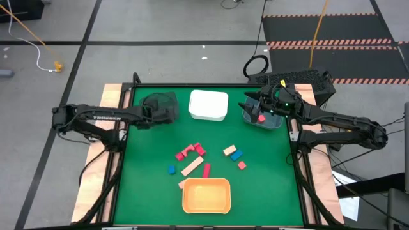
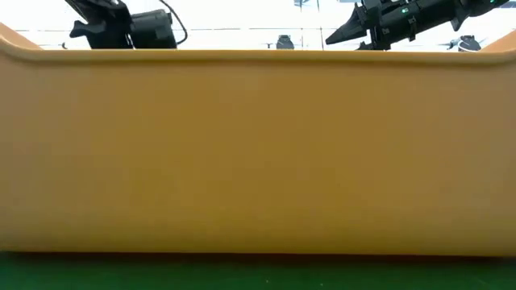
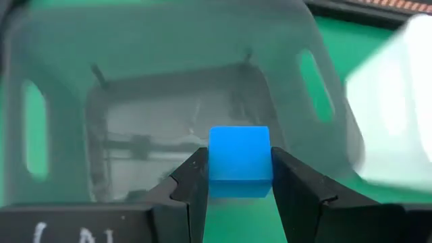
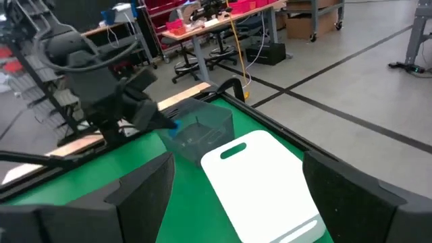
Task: Sort & place blocks by color
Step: Put the blue block into the black bin
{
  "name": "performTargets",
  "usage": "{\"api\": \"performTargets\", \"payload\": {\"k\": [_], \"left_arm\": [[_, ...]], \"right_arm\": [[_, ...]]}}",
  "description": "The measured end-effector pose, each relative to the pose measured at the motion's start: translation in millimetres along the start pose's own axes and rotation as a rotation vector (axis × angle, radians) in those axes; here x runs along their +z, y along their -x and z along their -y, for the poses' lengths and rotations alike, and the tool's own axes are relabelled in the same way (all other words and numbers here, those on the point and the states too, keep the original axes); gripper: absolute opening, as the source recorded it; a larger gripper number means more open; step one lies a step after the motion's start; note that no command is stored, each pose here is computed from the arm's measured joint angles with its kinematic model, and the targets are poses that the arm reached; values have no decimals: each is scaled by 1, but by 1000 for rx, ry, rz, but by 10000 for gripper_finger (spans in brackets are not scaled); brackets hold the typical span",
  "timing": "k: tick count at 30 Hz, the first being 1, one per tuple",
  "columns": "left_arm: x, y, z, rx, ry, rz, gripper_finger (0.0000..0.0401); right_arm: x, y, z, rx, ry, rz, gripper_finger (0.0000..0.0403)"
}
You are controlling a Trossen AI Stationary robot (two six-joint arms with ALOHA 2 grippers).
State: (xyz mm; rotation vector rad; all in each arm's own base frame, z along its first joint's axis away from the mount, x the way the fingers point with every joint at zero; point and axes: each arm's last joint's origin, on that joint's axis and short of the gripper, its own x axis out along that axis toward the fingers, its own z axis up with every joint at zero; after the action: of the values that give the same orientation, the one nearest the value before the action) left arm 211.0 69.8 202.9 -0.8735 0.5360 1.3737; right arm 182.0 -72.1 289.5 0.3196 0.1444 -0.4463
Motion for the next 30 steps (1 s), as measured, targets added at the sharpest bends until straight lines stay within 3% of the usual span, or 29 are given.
{"api": "performTargets", "payload": {"k": [8,17,30], "left_arm": [[33,-20,-7,37,-2,46,133],[44,-30,-13,48,-78,-23,137],[45,-31,-14,35,-80,-48,232]], "right_arm": [[0,0,0,0,-66,-1,320],[0,0,0,-4,-67,0,320],[-8,0,-1,-4,-60,-76,320]]}}
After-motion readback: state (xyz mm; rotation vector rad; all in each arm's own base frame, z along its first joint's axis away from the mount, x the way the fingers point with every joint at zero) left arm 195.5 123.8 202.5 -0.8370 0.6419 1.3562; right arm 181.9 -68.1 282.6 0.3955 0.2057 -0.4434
